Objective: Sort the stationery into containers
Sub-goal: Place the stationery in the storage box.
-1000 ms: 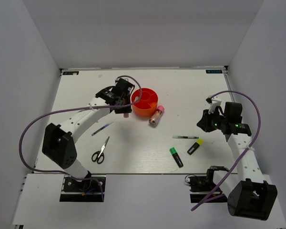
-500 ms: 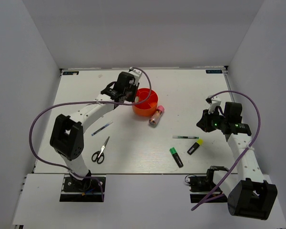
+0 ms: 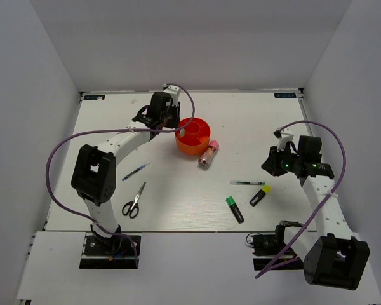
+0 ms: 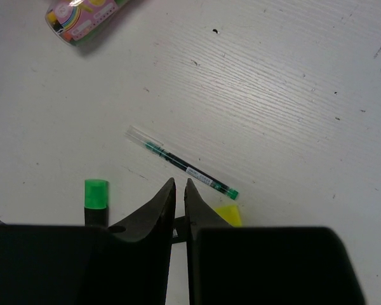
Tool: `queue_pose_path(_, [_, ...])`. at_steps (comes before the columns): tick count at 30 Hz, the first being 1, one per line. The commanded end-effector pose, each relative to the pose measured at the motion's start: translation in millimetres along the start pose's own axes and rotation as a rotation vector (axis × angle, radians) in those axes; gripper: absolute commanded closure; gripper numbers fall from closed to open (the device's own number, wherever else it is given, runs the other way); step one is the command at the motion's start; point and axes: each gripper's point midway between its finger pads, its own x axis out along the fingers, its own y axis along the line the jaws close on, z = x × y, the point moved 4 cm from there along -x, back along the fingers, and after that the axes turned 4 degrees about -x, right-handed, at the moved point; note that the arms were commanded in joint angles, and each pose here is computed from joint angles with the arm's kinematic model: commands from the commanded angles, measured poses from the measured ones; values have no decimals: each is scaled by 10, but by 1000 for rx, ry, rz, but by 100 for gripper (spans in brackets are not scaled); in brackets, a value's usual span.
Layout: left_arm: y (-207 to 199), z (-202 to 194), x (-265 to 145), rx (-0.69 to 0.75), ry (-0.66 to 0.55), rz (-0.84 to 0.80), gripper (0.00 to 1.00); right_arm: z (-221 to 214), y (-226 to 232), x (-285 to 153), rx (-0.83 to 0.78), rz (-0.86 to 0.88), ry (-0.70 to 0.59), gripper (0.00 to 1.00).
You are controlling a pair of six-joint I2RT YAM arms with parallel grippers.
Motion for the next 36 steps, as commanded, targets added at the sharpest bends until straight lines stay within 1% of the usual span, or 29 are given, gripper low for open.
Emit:
queue_pose_path(1, [-107,234,-28,-67,-73,-66,100,106,-48,-8,-32,-13,-28,86])
queue_pose_path(6, [-189,195,-8,-103,-57,-119,100,96,-58,-8,-29,-19,-23,86])
queue_pose_path(15, [-167,14,35,-115,-10,-117,100,105,-58,-3,-30,-16,-23,86])
queue_pose_path(20, [-155,-42,67,-122,8,-104,94,100,-56,-6,-30,-18,-23,86])
queue_pose_path(25, [-143,-75,84,-127,20,-100,92,101,-61,-10,-31,-21,-24,86])
queue_pose_path(31, [-132,-131,105,-135,37,-92,85,102,-60,-12,-31,-23,-24,85])
queue_pose_path(36, [-127,-147,119,-135,41,-89,85,108,-64,-12,-31,-23,-25,85])
